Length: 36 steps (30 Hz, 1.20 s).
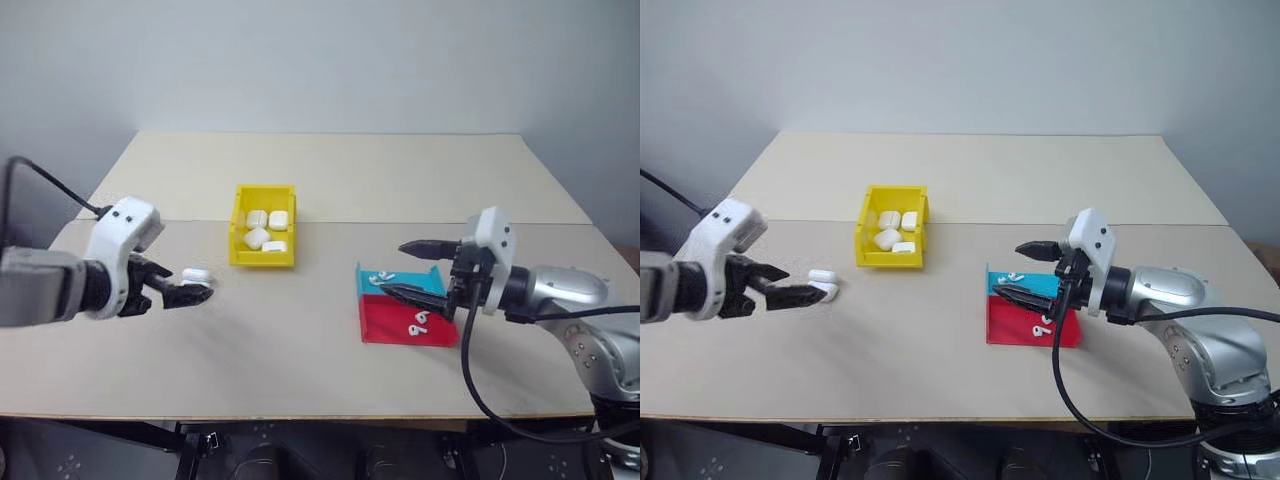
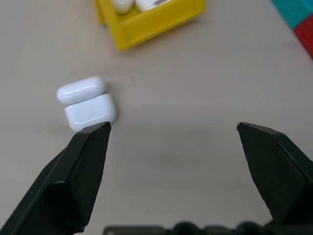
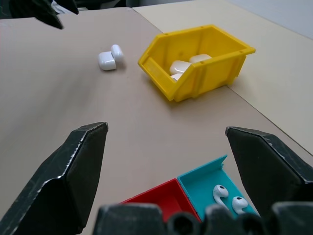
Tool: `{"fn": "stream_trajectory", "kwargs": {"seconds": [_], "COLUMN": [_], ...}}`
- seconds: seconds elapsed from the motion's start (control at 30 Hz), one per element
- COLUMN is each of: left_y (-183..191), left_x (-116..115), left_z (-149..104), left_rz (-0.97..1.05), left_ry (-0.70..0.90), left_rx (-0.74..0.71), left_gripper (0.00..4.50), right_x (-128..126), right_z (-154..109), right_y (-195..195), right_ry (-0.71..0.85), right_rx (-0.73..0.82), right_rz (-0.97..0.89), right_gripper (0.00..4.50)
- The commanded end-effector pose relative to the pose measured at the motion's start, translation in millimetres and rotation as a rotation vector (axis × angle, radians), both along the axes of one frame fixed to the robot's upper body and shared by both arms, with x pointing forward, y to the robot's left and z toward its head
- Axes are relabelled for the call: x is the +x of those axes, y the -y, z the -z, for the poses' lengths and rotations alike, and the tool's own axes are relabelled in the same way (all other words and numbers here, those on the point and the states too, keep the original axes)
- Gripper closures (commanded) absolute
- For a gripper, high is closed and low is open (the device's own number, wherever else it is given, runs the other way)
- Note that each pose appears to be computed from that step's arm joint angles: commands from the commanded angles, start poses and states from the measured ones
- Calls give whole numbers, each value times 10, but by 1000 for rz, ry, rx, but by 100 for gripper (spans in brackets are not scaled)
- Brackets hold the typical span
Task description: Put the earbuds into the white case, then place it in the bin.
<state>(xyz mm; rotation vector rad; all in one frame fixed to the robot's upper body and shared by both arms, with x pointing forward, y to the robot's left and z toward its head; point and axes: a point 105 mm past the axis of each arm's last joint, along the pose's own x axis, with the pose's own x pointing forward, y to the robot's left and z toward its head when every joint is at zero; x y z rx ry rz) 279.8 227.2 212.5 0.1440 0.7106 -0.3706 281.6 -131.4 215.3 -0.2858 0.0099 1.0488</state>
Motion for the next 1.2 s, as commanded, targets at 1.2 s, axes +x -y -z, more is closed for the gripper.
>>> {"fn": "stream_trajectory", "kwargs": {"seconds": [1.2], "left_y": [-156], "left_x": [753], "left_z": [572], "left_rz": [-362], "left_ry": [-343], "left_rx": [105], "left_gripper": [0], "right_x": [-118], "right_z": [-144], "right_y": [-123], "right_ry": [18], "right_rx": [66], "right_rz": [11], "right_gripper": [2]}}
